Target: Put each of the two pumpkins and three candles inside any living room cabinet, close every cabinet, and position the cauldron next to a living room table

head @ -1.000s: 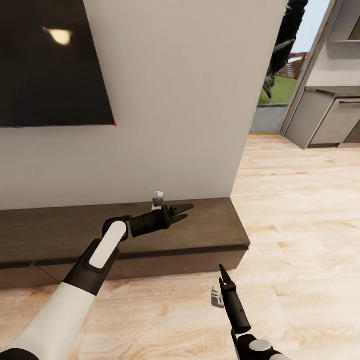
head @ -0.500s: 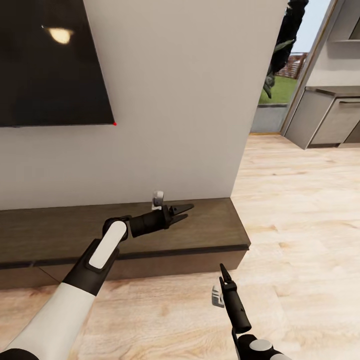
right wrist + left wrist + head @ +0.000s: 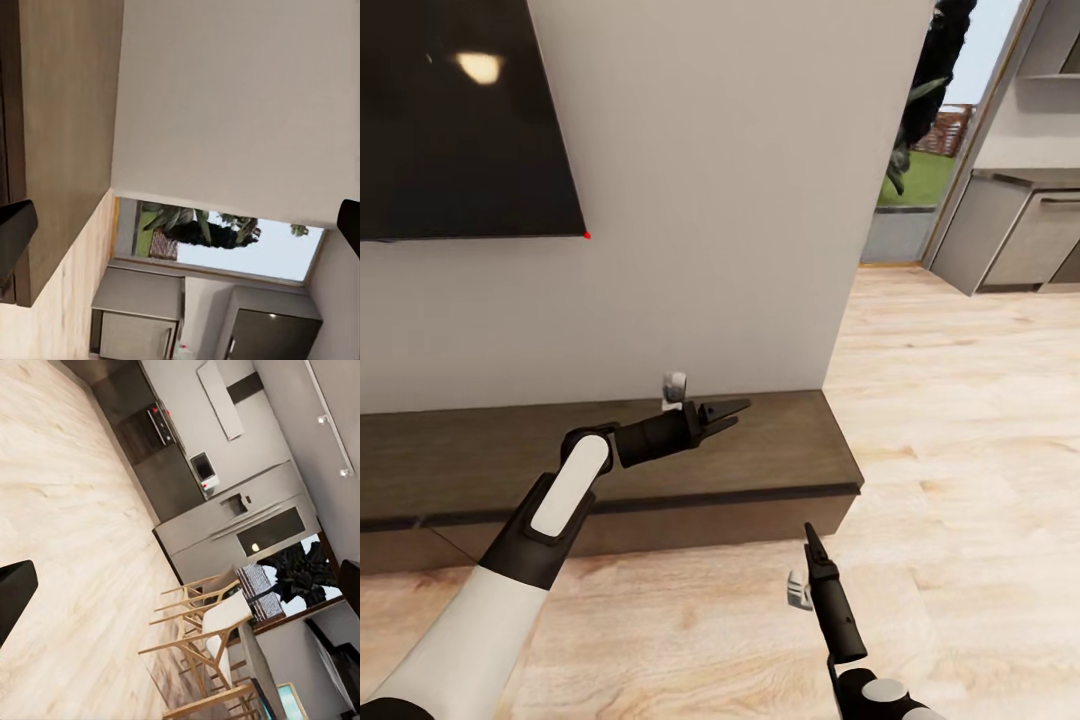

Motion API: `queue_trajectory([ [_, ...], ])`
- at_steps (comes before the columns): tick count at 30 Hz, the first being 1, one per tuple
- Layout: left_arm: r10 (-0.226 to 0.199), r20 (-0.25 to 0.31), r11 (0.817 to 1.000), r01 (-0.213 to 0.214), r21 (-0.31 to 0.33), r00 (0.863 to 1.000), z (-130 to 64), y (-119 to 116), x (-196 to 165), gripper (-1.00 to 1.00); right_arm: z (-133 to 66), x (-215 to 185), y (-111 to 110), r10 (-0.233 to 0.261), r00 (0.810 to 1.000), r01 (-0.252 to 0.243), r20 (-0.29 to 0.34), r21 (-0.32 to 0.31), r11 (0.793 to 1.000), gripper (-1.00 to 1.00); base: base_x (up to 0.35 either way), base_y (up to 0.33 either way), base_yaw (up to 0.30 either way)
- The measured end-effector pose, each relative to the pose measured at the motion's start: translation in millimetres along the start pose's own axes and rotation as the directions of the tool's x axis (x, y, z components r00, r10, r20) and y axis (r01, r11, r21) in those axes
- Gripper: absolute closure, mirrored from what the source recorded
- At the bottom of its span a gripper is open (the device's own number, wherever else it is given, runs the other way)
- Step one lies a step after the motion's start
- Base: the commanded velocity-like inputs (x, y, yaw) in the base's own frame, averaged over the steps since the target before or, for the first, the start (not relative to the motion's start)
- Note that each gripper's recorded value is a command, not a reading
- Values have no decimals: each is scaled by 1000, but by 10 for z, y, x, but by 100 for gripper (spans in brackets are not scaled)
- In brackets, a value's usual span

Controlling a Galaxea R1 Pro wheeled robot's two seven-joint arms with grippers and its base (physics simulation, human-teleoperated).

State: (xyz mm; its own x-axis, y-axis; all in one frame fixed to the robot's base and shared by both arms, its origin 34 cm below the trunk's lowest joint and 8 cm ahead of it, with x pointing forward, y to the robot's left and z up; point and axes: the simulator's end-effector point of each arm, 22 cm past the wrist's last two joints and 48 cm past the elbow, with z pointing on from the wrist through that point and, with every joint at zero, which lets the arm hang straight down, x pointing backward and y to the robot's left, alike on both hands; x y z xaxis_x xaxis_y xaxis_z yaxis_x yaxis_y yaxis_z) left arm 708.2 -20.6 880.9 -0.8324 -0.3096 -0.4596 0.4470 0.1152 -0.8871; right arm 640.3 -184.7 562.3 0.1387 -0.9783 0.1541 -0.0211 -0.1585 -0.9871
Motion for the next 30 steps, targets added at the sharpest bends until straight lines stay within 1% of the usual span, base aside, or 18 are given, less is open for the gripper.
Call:
queue_trajectory([
  [30, -2, 1, 1000, 2, 5, 1000, -53, 481, 355, -100, -55, -73, 602, 20, 1000, -20, -13, -3, 1000, -100, 0, 0, 0],
])
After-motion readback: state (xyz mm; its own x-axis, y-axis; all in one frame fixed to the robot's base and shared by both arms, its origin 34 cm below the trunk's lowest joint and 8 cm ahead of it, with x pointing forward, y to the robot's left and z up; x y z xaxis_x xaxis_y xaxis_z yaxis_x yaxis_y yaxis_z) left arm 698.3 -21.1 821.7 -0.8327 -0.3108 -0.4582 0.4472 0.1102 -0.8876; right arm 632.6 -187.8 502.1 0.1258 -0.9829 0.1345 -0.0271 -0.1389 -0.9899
